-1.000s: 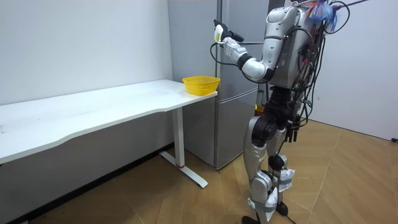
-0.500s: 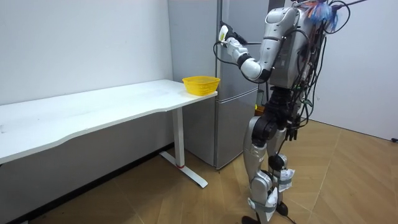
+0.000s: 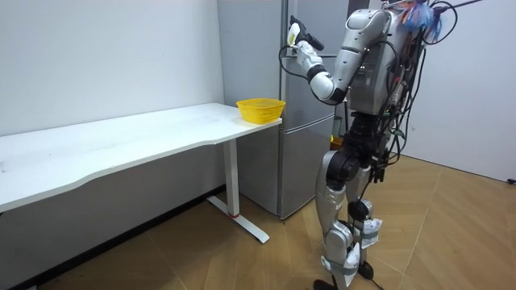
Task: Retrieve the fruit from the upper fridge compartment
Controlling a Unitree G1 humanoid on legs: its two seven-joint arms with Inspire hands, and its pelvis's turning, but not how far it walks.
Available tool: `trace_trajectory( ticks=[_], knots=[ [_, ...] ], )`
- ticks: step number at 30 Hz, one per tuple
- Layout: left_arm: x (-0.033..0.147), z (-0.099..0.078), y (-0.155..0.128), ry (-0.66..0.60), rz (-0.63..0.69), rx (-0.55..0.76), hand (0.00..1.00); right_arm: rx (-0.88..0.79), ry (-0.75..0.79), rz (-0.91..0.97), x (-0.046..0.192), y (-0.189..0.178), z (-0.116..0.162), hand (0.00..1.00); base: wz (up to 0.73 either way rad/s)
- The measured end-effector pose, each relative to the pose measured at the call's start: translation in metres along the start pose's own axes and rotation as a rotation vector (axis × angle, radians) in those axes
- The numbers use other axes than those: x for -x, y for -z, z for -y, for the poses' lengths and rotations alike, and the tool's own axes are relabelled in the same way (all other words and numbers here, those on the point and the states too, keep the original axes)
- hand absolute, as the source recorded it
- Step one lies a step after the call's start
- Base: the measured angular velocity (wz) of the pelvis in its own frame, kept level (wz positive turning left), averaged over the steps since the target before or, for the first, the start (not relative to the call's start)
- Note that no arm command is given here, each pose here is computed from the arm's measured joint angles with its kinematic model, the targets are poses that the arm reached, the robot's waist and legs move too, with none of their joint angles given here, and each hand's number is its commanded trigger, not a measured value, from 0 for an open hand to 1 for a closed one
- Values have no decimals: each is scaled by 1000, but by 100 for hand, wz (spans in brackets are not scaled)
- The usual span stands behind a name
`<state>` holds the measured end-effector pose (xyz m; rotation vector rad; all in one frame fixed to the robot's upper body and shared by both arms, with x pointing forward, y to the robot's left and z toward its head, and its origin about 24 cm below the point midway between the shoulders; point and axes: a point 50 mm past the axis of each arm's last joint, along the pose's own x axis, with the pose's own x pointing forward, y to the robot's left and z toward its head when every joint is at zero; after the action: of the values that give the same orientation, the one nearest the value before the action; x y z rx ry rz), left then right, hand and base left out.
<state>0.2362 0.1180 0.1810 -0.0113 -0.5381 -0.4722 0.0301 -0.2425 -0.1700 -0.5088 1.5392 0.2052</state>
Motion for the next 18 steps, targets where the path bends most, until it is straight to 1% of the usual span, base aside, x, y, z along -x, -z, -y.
trace_trajectory(
  ticks=[17, 18],
  knots=[
    [-2, 0, -2, -4, 12, 0, 0, -1, -32, 1, 0, 0, -2, 0, -1],
    [-2, 0, -2, -3, 12, 0, 53, -1, -31, 3, 0, -1, -1, 0, 0]
  ],
)
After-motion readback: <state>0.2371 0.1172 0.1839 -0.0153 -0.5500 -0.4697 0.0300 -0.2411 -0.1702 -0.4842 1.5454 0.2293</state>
